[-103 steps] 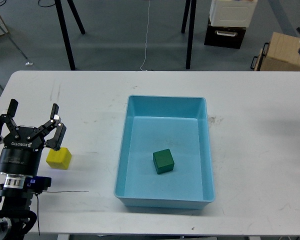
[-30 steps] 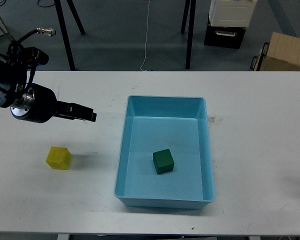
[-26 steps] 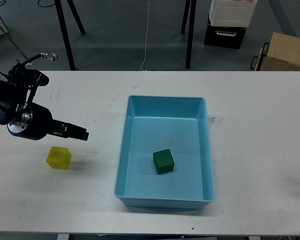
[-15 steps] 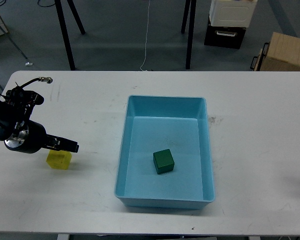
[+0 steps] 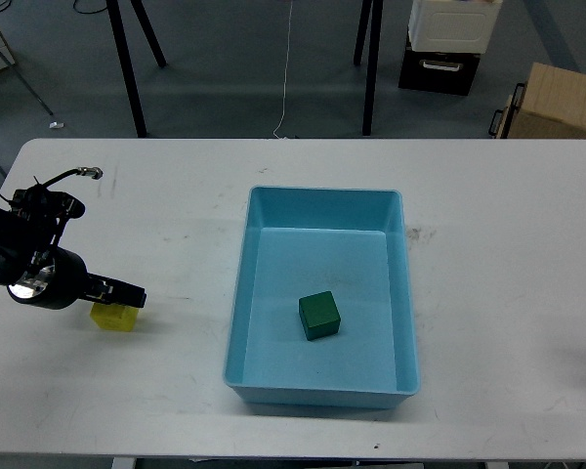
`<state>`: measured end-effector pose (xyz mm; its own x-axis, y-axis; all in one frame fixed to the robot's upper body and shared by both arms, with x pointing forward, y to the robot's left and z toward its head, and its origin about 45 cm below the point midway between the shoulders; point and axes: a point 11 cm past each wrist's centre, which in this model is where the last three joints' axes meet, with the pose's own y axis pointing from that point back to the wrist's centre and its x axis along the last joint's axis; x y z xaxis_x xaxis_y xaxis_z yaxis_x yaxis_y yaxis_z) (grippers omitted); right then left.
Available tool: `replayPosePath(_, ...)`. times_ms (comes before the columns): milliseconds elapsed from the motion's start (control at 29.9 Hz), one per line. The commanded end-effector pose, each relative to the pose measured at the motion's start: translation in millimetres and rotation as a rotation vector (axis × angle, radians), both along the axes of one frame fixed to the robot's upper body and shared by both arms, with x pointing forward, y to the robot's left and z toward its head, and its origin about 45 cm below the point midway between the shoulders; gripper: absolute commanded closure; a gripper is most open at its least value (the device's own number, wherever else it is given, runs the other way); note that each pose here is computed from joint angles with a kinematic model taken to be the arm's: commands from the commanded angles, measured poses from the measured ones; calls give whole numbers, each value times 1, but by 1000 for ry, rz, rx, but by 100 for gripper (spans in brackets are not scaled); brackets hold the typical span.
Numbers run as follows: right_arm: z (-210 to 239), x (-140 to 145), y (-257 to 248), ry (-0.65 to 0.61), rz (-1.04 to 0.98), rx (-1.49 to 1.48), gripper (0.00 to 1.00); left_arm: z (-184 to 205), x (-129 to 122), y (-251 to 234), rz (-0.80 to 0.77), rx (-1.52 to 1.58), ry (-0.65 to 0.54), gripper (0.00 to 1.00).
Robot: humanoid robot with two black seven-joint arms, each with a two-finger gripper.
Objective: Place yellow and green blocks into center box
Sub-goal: 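Lower the left gripper onto the yellow cube and grasp it, then carry the yellow cube into the tub onto the green cube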
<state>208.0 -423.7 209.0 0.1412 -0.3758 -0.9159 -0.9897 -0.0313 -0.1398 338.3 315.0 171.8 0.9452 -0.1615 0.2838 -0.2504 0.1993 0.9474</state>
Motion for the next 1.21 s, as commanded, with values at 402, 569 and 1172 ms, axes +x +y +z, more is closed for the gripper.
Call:
replayPosePath(402, -4, -1, 3, 14, 11, 1, 0, -9, -2, -5, -64, 41, -12, 79)
replayPosePath(569, -5, -1, 4, 17, 12, 0, 0, -11, -5, -2, -72, 56, -10, 97)
replayPosePath(1172, -10, -3, -1, 53, -1, -3, 0, 115, 61, -142, -244, -186, -251, 100)
